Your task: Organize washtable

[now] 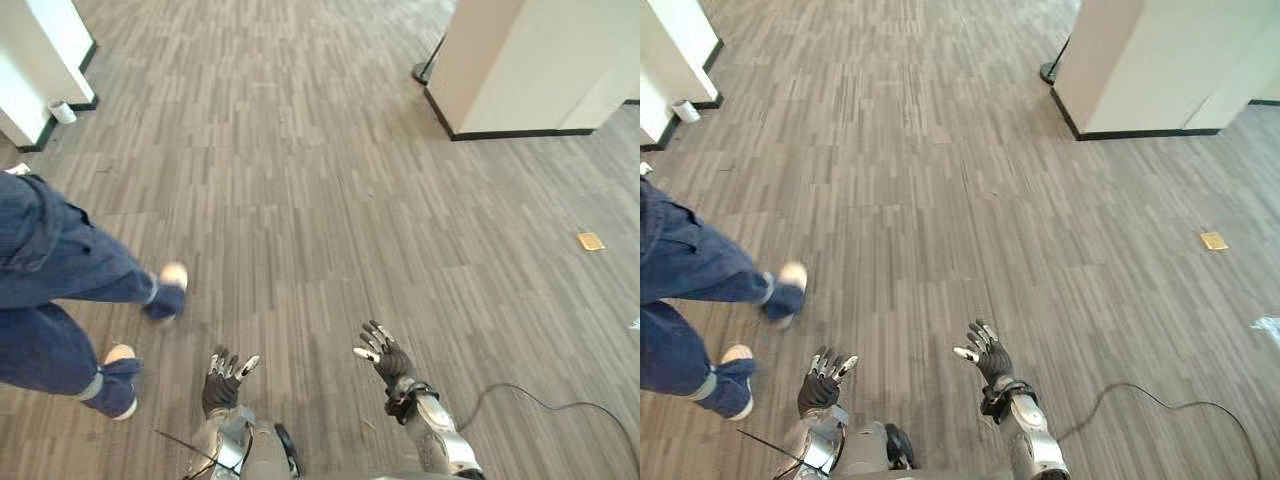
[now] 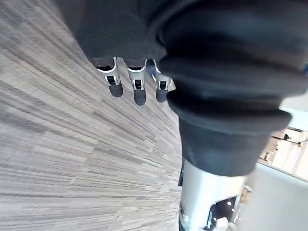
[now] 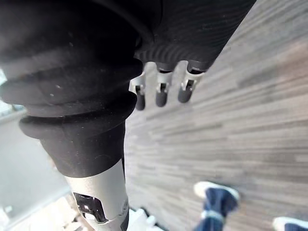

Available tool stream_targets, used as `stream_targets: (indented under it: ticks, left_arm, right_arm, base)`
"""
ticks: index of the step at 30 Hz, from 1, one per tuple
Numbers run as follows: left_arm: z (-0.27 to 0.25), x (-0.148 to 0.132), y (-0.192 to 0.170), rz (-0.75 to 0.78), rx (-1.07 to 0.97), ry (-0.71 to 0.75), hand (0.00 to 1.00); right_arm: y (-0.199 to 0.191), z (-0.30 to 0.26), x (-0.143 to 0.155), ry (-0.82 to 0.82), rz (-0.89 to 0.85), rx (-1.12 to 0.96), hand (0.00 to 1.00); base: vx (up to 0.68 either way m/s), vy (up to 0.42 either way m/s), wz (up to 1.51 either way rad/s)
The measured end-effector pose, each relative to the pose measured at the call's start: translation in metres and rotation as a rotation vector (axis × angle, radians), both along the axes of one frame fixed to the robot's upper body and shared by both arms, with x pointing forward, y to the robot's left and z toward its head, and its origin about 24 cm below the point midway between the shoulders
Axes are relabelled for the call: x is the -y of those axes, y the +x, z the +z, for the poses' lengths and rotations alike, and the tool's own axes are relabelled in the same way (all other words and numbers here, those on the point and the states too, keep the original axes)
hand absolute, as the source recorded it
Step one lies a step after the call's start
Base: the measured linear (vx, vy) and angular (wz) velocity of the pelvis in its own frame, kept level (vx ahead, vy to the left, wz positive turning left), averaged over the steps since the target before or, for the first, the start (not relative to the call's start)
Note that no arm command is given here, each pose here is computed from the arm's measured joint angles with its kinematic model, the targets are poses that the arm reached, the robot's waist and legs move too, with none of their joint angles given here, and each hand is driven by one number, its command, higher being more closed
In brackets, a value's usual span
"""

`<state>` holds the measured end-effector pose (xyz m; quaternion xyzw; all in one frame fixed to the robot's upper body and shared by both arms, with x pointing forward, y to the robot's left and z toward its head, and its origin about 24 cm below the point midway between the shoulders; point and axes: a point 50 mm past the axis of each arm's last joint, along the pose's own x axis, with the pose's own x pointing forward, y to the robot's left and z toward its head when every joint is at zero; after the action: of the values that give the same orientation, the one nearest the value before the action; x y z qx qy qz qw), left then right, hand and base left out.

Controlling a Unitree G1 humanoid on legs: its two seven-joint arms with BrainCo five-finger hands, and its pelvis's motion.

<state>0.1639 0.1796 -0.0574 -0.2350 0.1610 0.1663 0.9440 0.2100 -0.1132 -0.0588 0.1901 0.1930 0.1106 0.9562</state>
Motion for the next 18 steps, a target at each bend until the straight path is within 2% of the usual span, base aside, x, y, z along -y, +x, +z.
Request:
stream_targets:
  ticks: [4,10,14,18]
  left_arm:
    - [0.005,0.005,0.015,-0.061,0.041,0.009,0.0]
    - [-0.009,0.04,0.017,-0.157,-0.013,-0.049,0.0]
    - [-0.013,0.04,0.016,-0.151,-0.036,-0.068,0.0]
    - [-0.014,0.024,0.008,-0.08,-0.047,-0.077,0.0]
  right_arm:
    - [-0.007,-0.005,0.014,-0.047,-0.001,-0.02,0.0]
    - [-0.005,0.0,0.041,-0.078,-0.077,-0.005,0.0]
    - [0.003,0.005,0.054,-0.075,-0.182,0.011,0.0]
    - [0.007,0.01,0.046,-0.044,-0.19,0.036,0.0]
  base:
    - [0.76,-0.096,0.53]
    - [0.68,-0.12,-0.46]
    - [0.48,0.148,-0.51]
    - [0.36,0.351,-0.84]
